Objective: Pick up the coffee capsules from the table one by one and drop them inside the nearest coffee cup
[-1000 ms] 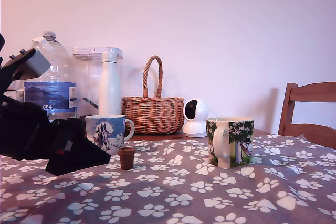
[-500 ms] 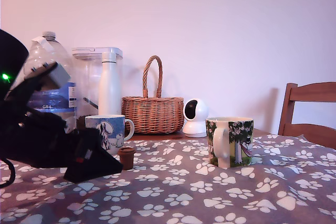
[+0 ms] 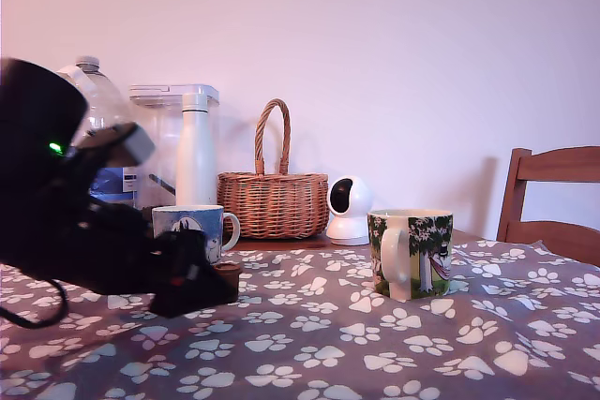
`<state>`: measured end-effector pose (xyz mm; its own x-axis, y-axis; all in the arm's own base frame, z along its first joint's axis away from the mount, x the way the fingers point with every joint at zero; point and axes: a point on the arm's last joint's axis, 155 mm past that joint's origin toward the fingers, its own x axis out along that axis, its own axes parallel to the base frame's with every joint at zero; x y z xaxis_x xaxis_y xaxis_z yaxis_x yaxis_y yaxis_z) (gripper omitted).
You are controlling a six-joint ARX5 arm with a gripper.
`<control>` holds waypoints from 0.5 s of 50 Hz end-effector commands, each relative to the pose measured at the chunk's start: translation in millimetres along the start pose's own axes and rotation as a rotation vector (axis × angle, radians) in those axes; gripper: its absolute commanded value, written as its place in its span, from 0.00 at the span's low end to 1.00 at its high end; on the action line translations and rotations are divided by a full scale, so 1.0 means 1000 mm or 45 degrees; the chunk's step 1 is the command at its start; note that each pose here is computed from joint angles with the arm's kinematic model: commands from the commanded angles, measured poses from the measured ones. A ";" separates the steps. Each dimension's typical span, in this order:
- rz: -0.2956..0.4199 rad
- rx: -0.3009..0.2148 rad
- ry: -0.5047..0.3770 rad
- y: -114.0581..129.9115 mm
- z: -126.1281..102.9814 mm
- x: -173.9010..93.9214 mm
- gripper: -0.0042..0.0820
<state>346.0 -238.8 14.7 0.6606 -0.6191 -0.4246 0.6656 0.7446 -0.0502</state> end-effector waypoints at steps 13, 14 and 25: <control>0.002 -0.010 0.014 0.002 0.000 0.017 0.75; 0.003 -0.012 0.018 0.002 0.000 0.018 0.75; 0.006 -0.034 0.031 0.005 0.007 0.026 0.75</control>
<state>369.7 -250.8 16.2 0.6642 -0.6092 -0.4333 0.6512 0.7561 -0.0649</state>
